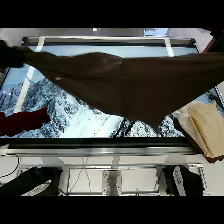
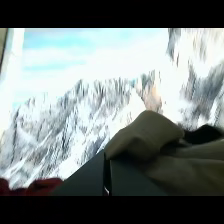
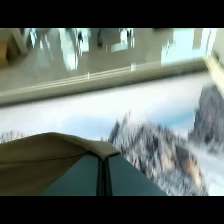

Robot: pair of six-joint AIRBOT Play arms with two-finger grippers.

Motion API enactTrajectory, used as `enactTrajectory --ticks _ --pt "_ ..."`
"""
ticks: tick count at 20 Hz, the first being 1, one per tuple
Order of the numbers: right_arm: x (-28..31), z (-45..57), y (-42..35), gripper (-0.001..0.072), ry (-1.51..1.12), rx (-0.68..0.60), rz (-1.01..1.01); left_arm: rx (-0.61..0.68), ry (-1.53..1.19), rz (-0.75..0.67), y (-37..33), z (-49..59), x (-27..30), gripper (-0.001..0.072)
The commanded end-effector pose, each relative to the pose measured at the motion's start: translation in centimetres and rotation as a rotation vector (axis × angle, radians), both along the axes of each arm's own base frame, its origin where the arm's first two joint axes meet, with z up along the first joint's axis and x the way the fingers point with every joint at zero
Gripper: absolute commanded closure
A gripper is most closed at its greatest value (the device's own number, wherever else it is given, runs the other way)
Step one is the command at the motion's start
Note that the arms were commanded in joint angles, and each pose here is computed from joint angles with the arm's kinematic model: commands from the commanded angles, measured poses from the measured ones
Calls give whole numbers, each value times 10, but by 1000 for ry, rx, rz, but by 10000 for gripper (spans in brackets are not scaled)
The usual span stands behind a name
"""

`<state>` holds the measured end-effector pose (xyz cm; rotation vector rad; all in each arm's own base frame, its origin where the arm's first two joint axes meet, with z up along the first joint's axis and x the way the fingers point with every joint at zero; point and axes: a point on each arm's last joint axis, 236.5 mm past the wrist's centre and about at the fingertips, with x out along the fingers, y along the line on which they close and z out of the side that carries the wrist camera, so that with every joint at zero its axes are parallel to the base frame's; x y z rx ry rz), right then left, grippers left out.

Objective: Fold the shirts.

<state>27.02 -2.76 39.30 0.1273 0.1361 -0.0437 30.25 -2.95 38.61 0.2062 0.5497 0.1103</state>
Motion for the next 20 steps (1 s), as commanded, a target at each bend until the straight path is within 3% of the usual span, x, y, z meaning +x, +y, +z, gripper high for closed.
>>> enactTrajectory --ticks 1,3,5,9,12,18,19,20 --pt "-48 68 25 689 -157 -89 -4 -180 -292 -8 31 72 -47 699" --pt "-49 80 31 689 -197 -73 18 -194 -317 -30 29 78 -52 700" --pt "-25 69 35 689 -151 2 87 -99 -227 -37 17 54 -29 700" --pt "75 -14 21 688 70 274 241 150 81 -41 -20 -53 53 700" --pt "140 -129 4 688 332 380 227 224 301 -3 -16 -166 126 699" --pt "258 -286 33 685 430 449 137 40 516 -59 -30 -371 230 699" --pt "278 -295 41 681 380 437 108 22 487 -82 -38 -385 244 677" --pt "294 -293 45 657 310 426 72 10 436 -99 -46 -387 258 505"
